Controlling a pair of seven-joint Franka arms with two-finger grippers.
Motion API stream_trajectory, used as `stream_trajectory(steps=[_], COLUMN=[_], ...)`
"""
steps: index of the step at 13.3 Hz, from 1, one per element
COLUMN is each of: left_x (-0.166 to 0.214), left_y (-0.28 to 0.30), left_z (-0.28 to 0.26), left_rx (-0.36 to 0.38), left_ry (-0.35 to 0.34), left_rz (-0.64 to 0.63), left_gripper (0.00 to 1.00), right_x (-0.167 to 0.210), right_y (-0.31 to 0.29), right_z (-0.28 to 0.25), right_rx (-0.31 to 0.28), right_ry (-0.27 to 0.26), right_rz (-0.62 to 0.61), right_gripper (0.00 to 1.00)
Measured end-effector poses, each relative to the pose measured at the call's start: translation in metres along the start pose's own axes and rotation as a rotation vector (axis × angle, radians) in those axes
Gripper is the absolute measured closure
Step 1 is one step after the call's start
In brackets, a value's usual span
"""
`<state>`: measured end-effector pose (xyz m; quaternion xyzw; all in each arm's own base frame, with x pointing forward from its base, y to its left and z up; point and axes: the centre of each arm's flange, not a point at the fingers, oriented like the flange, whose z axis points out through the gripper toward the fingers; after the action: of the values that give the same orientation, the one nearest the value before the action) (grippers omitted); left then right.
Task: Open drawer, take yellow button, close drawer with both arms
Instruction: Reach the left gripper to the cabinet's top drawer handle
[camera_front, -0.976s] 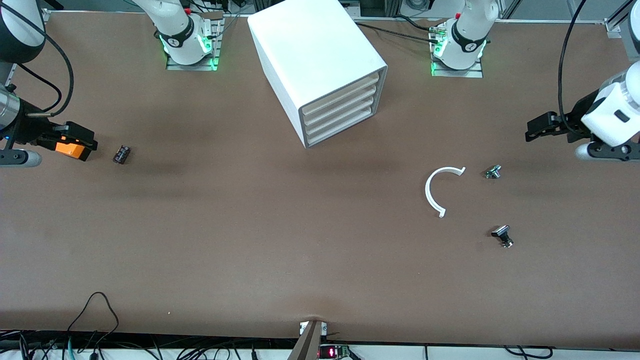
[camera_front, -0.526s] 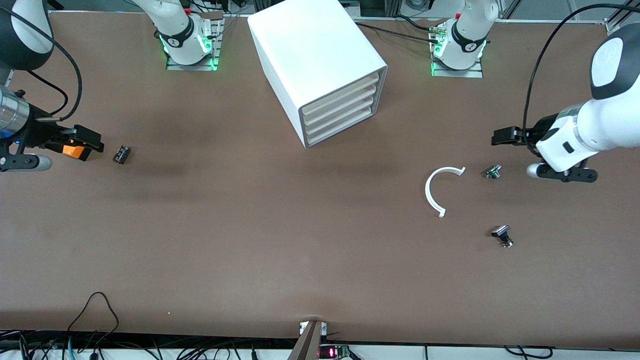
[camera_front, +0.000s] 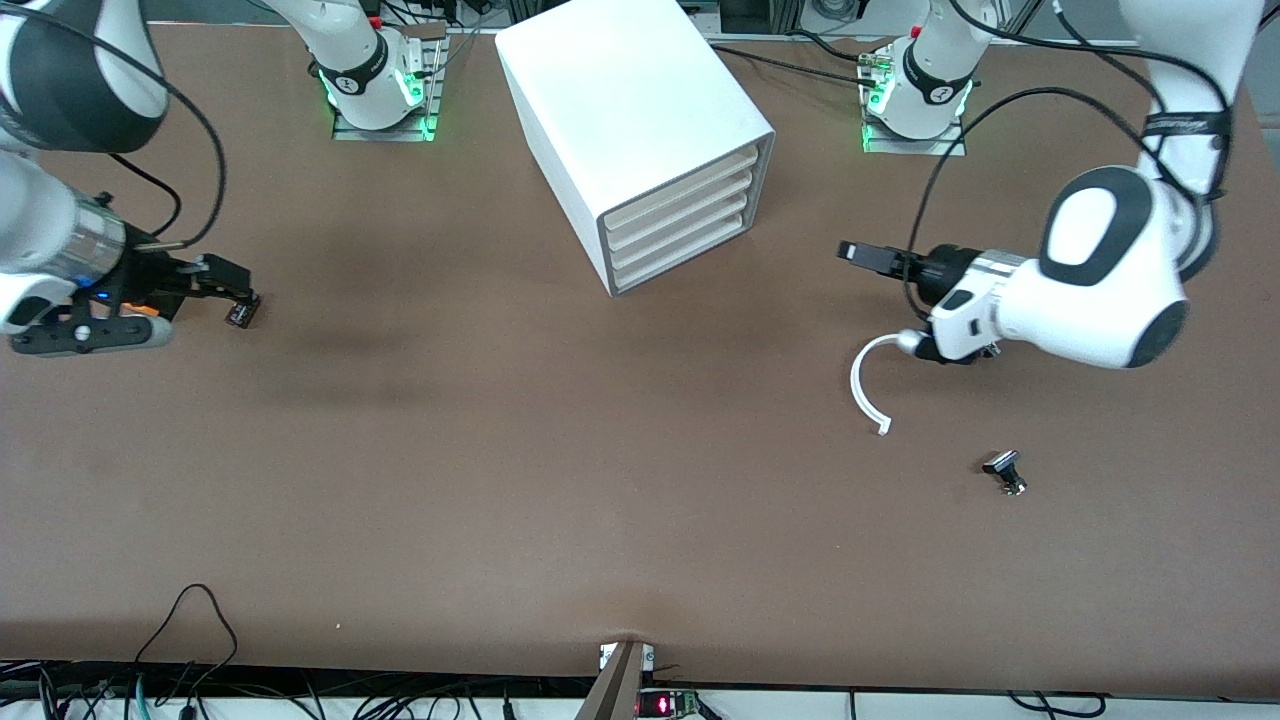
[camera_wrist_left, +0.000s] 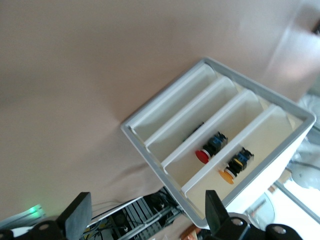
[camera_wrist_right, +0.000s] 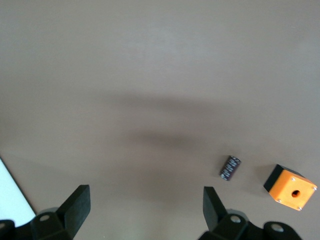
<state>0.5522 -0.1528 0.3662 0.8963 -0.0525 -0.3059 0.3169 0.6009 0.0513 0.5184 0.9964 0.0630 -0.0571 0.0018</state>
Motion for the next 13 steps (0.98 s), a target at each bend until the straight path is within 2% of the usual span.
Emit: stream_trajectory(steps=[4,7,10,12,13], left_x=[0.015,0.016,0.01,0.006,0.003], left_y=[-0.02,-0.017,0.006,0.016,0.019], left_z=[0.073,0.12,0.161,0.18,0.185], left_rx=[-0.11,-0.215,-0.307,-0.309,-0.307], left_ry=[-0.014,-0.018,-0.025,-0.039,-0.049], left_rz=[0.214,0.244,0.227,0.232,0.235], left_gripper=[0.0,0.0,0.0,0.03,0.08], right_x=[0.005,0.006,0.007,0.009,0.011], right_y=[-0.01,-0.014,-0.018,-0.023,-0.026], right_z=[0.011,0.007,0.0,-0.001,-0.001], right_rx=[-0.001,-0.002,-0.006,-0.011,-0.017], right_ry=[-0.018,-0.006,0.012,0.02,0.034], right_rz=[-0.08,-0.216,-0.492,-0.657,-0.715], right_gripper=[0.0,0.0,0.0,0.0,0.0])
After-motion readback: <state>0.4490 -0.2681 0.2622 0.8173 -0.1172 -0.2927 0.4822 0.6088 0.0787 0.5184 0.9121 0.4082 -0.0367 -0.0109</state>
